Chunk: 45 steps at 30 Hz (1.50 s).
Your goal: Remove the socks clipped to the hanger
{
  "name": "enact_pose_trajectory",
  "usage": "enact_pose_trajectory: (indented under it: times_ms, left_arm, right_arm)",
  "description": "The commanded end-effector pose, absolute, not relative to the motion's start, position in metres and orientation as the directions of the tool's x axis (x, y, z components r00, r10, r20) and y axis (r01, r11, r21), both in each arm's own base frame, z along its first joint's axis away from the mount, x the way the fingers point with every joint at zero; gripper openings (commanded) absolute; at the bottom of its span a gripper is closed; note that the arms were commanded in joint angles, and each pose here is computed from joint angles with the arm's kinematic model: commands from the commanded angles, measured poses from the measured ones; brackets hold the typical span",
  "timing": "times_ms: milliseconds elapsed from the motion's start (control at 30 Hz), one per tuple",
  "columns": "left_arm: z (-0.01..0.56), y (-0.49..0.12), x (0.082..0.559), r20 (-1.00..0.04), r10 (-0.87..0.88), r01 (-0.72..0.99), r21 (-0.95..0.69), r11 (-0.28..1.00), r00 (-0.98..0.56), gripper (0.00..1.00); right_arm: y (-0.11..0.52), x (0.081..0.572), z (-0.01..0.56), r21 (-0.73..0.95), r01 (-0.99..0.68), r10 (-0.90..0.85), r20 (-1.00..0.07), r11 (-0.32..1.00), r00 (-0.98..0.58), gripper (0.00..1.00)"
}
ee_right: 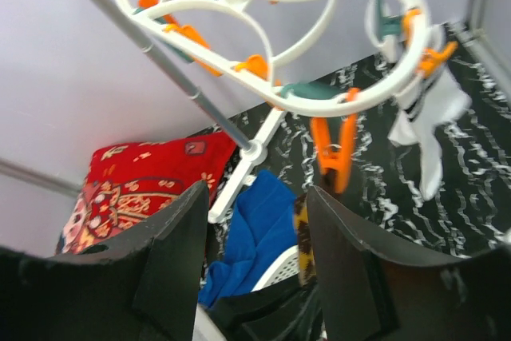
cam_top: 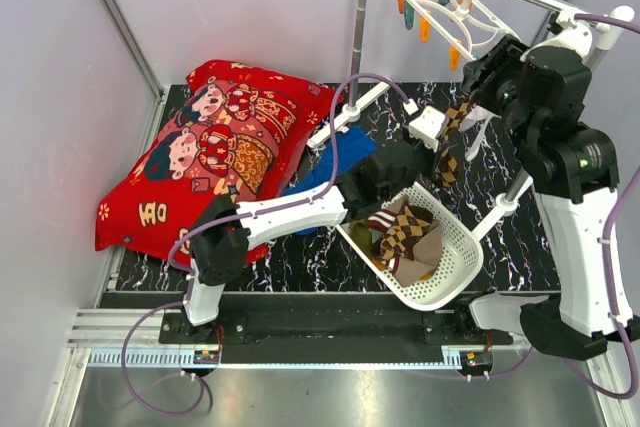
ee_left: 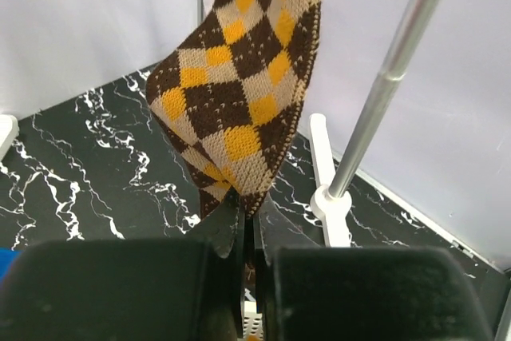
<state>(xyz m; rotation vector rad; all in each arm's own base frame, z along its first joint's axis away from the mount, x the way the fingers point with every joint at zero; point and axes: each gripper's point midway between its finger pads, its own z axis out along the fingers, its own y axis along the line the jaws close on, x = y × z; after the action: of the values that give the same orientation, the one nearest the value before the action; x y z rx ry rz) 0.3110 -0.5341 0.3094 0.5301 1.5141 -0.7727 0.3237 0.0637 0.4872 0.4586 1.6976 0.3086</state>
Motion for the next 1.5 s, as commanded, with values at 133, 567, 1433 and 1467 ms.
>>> enact_pose_trajectory:
  times_ms: [133,567,1433,1467]
  left_arm:
    - [0.372,-0.522,0.288,-0.979,-0.201,0.72,-0.12,0.684,0.027,0.0]
    - [0.374,-0.525,0.272,-0.979,-0.192,0.717,-0.09,0.691,0.063,0.0]
    - [0.382,-0.531,0.268,-0.978,-0.19,0.723,-0.073,0.687,0.082,0.0]
    - [0.382,-0.531,0.268,-0.979,-0.187,0.724,-0.07,0.686,0.083,0.0]
  right_arm:
    - [0.028,0.302,0.482,0.348,0.26,0.383,-0.918,0.901,-0.097,0.59]
    - [0.024,0.325,0.47,0.229,0.318,0.291,-0.943,0.92,-0.162,0.59]
    - [0.036,0.369,0.448,0.126,0.307,0.197,-0.957,0.943,-0.212,0.57]
    - [0.037,0.369,0.448,0.125,0.306,0.196,-0.957,0.944,-0.214,0.57]
